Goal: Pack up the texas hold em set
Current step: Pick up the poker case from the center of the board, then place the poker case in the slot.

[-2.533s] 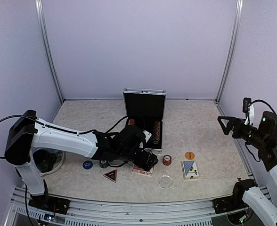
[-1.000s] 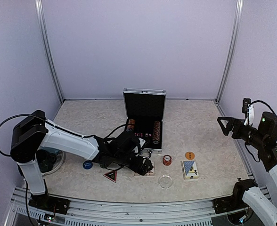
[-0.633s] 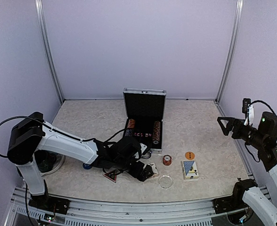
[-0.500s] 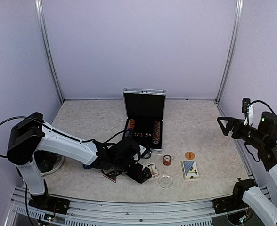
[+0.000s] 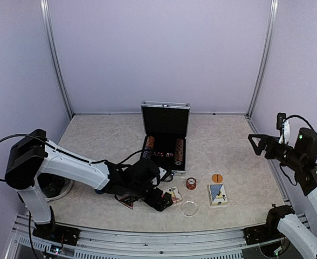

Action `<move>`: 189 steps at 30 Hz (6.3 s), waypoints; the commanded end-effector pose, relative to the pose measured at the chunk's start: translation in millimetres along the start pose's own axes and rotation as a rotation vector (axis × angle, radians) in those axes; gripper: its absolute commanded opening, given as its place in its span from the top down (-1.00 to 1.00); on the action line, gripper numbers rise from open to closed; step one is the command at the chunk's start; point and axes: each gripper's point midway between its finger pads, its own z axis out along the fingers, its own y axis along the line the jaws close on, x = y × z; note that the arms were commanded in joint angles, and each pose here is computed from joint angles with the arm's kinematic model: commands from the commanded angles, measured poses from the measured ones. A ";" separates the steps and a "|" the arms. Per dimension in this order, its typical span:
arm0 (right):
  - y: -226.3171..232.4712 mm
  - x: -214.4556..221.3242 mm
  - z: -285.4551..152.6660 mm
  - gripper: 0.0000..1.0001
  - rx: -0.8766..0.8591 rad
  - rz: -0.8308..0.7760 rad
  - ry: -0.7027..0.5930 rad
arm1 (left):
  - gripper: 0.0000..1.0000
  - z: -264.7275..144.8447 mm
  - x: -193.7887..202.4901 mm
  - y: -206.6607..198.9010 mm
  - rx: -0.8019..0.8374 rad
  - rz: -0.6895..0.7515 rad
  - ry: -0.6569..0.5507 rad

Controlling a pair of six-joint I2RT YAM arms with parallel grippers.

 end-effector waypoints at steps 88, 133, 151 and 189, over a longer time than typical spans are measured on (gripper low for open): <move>-3.4 10.0 6.3 -0.98 -0.016 0.031 0.006 | -0.95 25.2 -8.3 -15.6 -0.072 0.270 0.035; 0.4 5.3 1.6 -0.98 -0.028 0.023 -0.020 | -0.14 -56.8 -86.4 -25.2 -0.111 0.428 -0.104; 9.2 -0.7 -6.8 -0.98 -0.061 0.011 -0.053 | -0.12 -88.4 -172.2 32.2 -0.188 0.580 -0.267; -0.9 8.1 3.8 -0.98 -0.027 0.025 -0.009 | -0.19 -10.4 -214.4 151.4 -0.347 0.861 -0.143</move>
